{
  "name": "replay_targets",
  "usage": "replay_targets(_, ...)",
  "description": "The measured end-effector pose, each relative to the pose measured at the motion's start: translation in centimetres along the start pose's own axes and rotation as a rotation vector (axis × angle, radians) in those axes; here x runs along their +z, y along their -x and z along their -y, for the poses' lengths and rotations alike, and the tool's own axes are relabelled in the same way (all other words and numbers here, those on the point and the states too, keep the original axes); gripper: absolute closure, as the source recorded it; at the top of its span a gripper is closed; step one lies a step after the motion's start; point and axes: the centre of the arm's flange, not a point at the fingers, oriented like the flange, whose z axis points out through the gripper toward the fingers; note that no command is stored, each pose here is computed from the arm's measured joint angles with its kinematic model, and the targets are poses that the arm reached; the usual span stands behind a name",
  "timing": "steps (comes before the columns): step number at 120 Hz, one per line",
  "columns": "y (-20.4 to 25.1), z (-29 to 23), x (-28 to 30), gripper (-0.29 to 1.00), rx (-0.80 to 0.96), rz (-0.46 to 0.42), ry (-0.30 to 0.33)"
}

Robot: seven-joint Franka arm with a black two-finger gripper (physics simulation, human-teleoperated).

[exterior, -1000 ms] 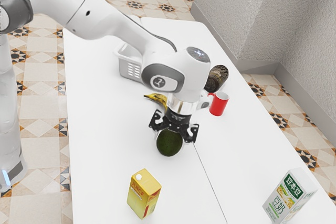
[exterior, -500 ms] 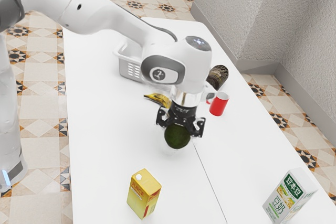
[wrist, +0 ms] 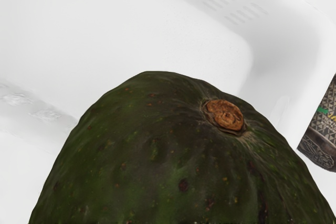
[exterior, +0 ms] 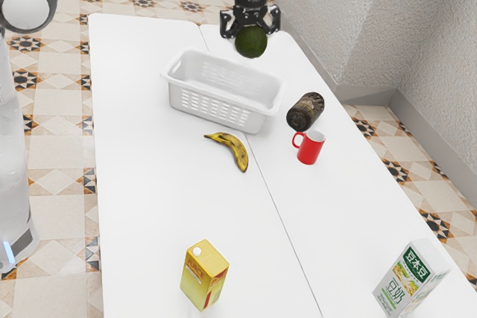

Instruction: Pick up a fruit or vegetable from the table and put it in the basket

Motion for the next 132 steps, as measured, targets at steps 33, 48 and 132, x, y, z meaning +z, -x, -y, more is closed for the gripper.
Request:
replay_targets(33,-11.2,1.9,4.9,0.27,-0.202,0.015,-0.141)
replay_targets(48,-7.9,-0.3,6.6,0.26,-0.137,0.034,-0.167)
replay_targets(132,-6.7,-1.3,6.9,0.02,-0.090,0.035,-0.151)
